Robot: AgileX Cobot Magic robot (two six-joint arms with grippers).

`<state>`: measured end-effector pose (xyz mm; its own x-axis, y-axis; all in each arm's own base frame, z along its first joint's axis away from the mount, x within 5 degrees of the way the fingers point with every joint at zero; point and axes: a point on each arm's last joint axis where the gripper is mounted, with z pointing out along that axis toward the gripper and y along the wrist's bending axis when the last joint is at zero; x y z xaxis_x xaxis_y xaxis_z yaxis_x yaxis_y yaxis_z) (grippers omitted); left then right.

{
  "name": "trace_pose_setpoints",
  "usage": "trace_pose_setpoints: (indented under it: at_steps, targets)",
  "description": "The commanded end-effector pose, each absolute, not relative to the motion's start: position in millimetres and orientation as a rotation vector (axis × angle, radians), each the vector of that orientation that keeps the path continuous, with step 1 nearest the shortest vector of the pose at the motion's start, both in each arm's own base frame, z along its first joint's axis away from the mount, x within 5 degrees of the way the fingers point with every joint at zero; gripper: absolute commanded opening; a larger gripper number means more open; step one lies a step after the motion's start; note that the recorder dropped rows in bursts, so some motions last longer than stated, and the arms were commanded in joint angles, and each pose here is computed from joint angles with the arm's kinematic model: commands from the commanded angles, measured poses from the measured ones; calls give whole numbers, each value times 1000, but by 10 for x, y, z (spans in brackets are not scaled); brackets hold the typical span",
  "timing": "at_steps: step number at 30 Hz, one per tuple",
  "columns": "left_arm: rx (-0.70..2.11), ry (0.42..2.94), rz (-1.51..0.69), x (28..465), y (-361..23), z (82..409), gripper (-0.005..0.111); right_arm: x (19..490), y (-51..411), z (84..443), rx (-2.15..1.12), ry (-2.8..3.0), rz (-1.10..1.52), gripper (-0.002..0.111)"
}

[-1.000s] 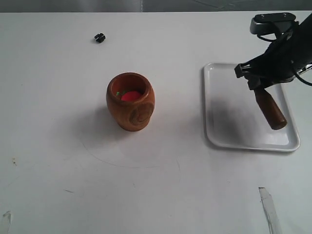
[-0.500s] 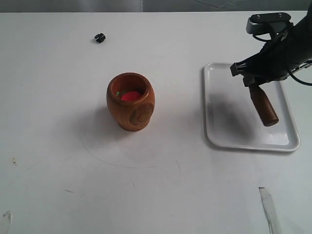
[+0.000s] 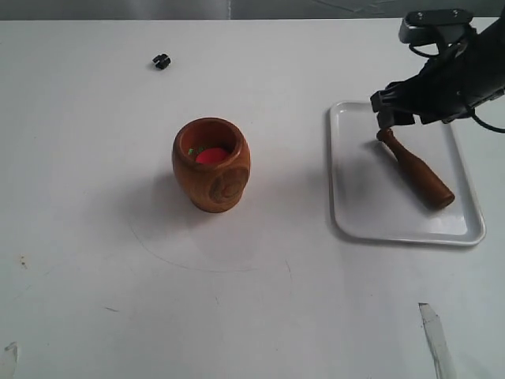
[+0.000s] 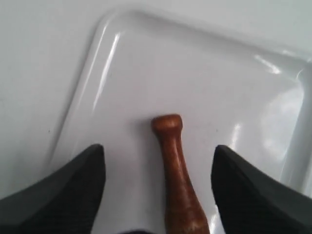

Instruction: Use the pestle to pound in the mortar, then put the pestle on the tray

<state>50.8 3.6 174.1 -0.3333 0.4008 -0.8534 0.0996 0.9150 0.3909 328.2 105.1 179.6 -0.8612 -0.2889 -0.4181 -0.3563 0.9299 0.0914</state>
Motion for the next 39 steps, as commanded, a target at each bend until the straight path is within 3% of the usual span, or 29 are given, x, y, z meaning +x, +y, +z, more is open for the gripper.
trace_pose_setpoints:
  at_steps: [1,6,9,26,33,39]
  targets:
    - [361,1897,302,509,29,1742,0,3288,1042,2104,-403,2467,231,40]
    - [361,1897,302,509,29,1742,0,3053,909,2477,-272,2170,214,9]
    - [361,1897,302,509,29,1742,0,2831,792,2677,-216,1979,182,0]
    - [361,1897,302,509,29,1742,0,1317,342,2997,-43,1438,346,0]
    - [361,1897,302,509,29,1742,0,737,205,2739,18,1243,499,0]
    - [361,1897,302,509,29,1742,0,422,236,2440,-164,1132,483,0]
